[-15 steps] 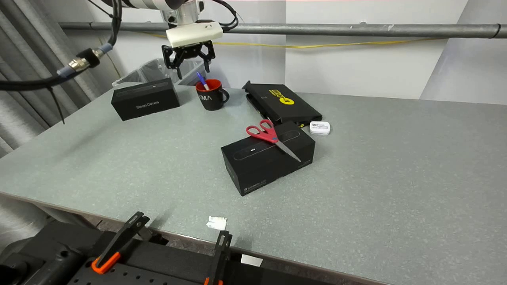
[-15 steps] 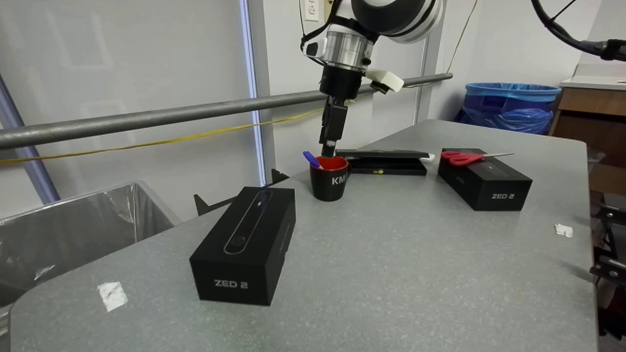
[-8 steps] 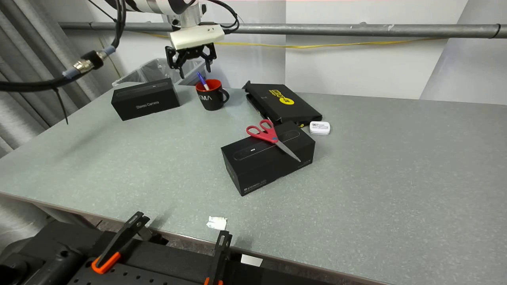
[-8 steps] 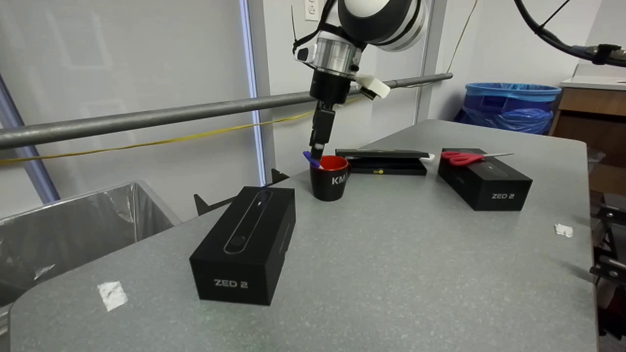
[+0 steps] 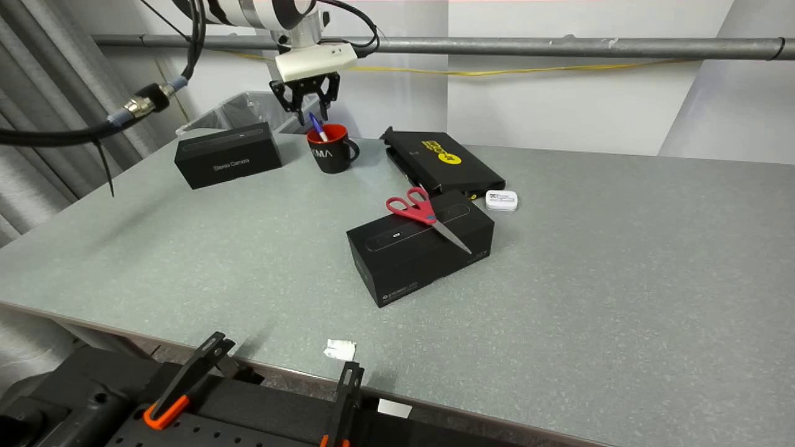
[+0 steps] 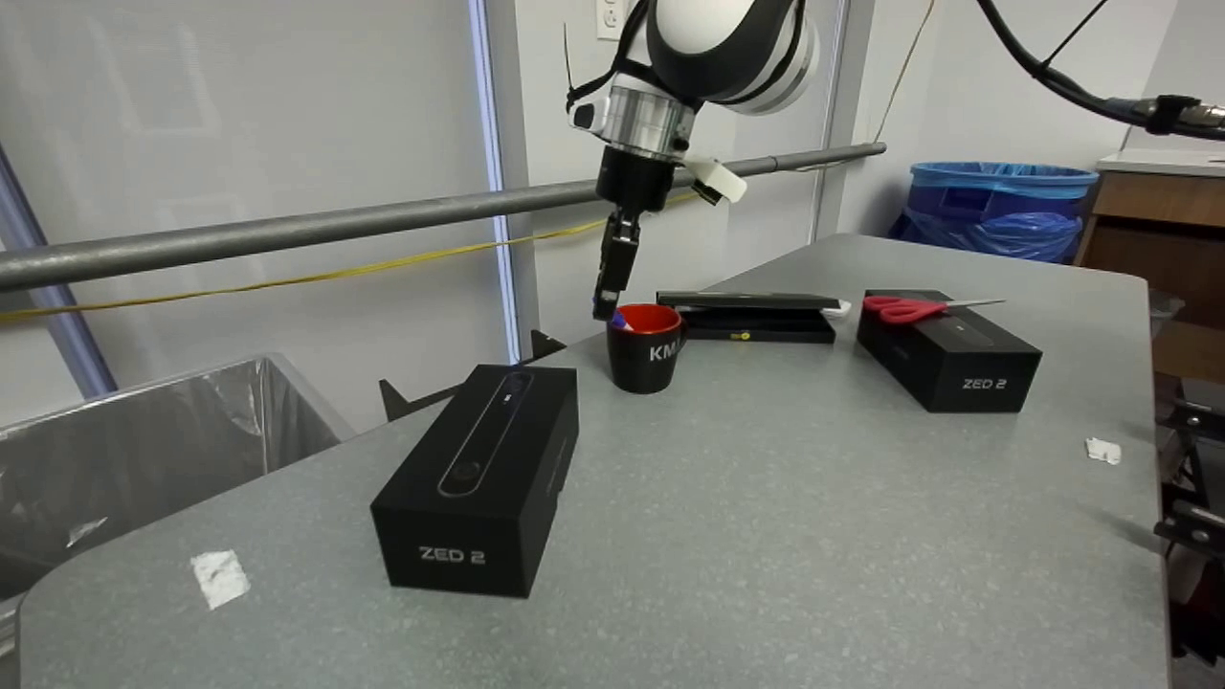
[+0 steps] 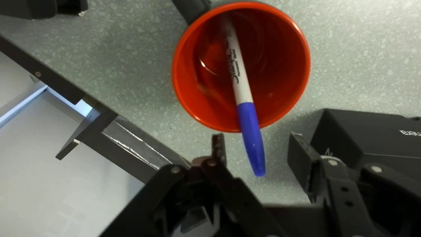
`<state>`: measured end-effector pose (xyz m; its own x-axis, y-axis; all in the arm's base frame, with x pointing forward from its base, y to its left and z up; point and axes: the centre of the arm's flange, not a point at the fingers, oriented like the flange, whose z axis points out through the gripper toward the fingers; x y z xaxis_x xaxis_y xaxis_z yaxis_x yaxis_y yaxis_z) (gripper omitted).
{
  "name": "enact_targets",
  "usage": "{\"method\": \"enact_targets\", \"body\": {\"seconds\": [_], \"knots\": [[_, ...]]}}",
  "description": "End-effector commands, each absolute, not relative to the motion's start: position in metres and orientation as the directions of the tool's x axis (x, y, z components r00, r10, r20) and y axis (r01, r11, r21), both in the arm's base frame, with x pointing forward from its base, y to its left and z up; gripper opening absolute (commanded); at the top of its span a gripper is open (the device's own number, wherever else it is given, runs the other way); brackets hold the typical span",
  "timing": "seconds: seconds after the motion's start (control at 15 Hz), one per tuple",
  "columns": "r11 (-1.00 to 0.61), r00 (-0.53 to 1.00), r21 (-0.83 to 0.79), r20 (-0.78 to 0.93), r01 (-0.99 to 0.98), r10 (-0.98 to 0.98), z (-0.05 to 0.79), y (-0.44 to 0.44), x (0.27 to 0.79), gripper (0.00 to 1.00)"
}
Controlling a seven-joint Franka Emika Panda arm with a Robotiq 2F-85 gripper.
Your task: Remove the pen from the black mug and put it on the table
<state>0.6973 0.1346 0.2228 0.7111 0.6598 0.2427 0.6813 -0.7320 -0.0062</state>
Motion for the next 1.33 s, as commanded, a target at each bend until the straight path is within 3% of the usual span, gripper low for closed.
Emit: {"method": "enact_targets", "body": {"seconds": [0.0, 0.2, 0.6, 0.93, 1.27], "knots": [[-0.733, 0.703, 0.021, 0.262, 0.680, 0.661, 0.224, 0.133, 0.708, 0.23], [-0.735, 0.704, 0.022, 0.271, 0.678, 0.657, 0.230, 0.130, 0.706, 0.01], [-0.736, 0.686, 0.063, 0.317, 0.674, 0.655, 0.261, 0.119, 0.687, 0.04], [-0.744, 0.656, 0.136, 0.389, 0.654, 0.647, 0.331, 0.118, 0.629, 0.04], [-0.714, 0.673, 0.071, 0.280, 0.697, 0.685, 0.348, 0.129, 0.561, 0.04]]}}
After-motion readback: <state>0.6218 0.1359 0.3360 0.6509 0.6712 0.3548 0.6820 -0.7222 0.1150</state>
